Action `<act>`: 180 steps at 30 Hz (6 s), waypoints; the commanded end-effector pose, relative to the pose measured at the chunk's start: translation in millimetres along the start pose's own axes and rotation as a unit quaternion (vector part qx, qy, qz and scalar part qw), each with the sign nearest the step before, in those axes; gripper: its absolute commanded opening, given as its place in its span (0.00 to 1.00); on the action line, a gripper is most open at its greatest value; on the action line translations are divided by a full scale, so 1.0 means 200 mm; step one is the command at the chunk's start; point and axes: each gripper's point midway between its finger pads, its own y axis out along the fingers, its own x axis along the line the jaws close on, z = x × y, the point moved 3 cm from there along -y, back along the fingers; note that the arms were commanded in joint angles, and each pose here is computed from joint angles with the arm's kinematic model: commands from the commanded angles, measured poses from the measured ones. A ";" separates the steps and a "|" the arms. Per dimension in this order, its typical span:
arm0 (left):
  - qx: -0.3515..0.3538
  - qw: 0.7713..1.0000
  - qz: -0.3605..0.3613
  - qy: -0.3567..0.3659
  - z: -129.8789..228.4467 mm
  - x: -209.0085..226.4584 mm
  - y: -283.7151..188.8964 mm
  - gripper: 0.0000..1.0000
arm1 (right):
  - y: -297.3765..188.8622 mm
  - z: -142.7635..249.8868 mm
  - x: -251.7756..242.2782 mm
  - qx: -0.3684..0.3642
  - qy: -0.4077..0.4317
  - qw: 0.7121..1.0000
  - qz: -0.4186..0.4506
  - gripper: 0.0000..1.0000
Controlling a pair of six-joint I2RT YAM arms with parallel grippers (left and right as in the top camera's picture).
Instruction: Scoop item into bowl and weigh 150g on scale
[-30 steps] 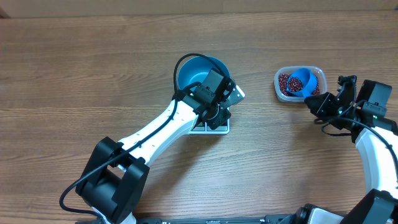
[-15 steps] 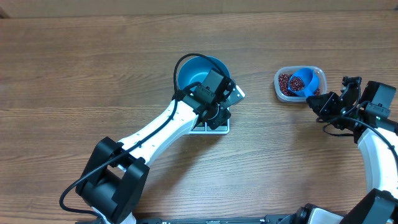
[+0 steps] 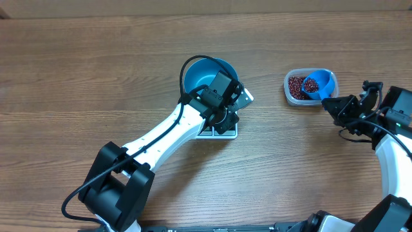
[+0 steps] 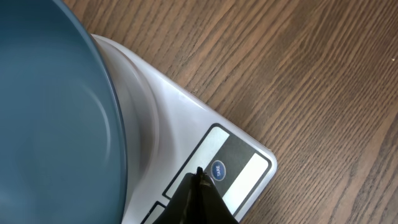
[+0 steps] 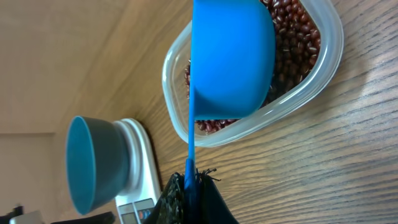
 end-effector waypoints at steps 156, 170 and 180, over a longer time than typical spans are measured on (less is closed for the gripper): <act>0.023 0.999 -0.038 -0.002 0.26 0.00 0.18 0.04 | -0.15 -0.13 0.24 -0.036 -0.062 0.984 -0.164 0.04; 0.023 0.999 -0.038 -0.002 0.26 0.00 0.18 0.04 | -0.15 -0.13 0.24 -0.036 -0.062 0.984 -0.164 0.04; 0.036 0.999 -0.034 -0.003 0.29 -0.01 0.22 0.04 | -0.15 -0.13 0.24 -0.036 -0.062 0.984 -0.164 0.04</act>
